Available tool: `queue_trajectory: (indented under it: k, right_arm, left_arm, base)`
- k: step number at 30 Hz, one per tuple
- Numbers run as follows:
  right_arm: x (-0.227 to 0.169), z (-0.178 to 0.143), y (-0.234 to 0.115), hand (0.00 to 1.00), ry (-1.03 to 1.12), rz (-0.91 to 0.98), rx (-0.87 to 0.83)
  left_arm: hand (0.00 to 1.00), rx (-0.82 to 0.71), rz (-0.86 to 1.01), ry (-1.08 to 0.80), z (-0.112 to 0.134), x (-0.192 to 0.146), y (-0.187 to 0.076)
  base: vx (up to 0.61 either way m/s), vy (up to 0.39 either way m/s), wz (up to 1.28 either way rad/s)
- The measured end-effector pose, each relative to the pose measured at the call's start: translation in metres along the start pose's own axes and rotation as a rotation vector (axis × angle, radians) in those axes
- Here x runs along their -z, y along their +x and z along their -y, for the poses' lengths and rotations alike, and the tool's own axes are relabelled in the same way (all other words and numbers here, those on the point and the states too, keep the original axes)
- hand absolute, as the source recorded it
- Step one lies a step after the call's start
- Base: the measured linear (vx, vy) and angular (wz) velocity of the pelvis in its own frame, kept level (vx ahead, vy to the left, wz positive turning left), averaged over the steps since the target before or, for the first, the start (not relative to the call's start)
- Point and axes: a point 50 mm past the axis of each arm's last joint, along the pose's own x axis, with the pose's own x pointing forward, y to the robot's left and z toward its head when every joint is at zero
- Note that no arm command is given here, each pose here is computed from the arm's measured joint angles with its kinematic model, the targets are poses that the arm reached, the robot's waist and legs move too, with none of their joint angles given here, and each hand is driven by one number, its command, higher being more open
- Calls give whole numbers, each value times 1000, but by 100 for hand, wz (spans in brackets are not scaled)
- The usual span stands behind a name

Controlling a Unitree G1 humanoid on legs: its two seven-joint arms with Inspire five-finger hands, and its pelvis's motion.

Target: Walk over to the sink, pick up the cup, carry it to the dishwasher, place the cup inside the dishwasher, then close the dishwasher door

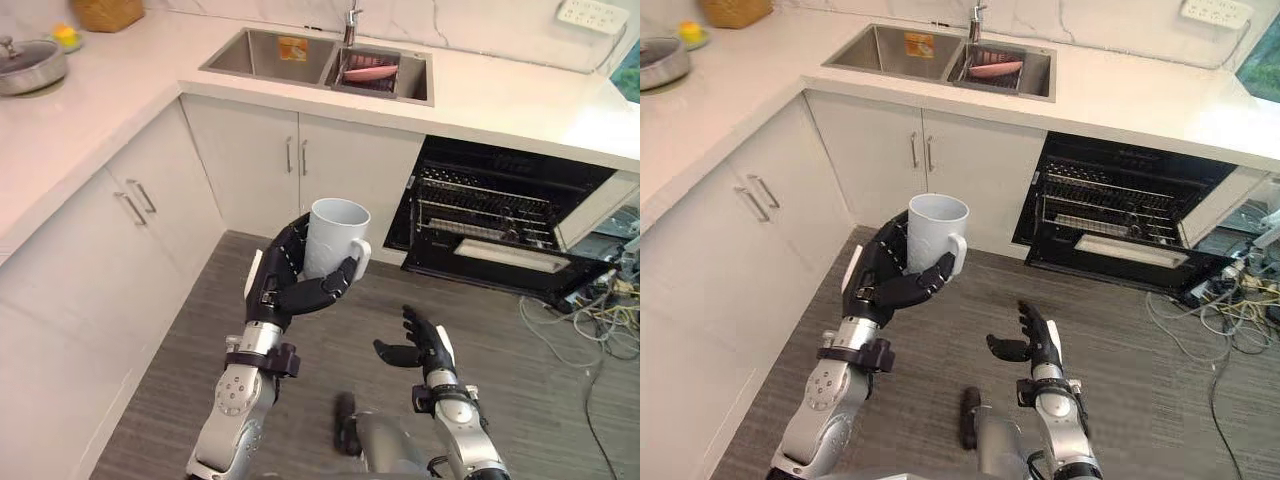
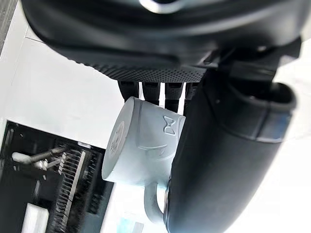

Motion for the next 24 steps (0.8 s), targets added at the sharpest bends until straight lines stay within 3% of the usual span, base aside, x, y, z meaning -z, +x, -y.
queue_trajectory:
  k: [8, 15, 24]
  right_arm:
    - [-93, 8, -11, 90, 127, 447, 65]
    - [-91, 9, -10, 90, 174, 428, 52]
    - [-108, -34, -16, 90, 205, 484, -149]
  left_arm:
    - [30, -35, -50, -35, -1, 12, -6]
    - [30, -52, -64, -34, -4, 15, -8]
    - [30, -93, -69, 40, -18, 13, -10]
  base:
    - [541, -35, -58]
    - [330, 283, -82]
    - [266, 247, -91]
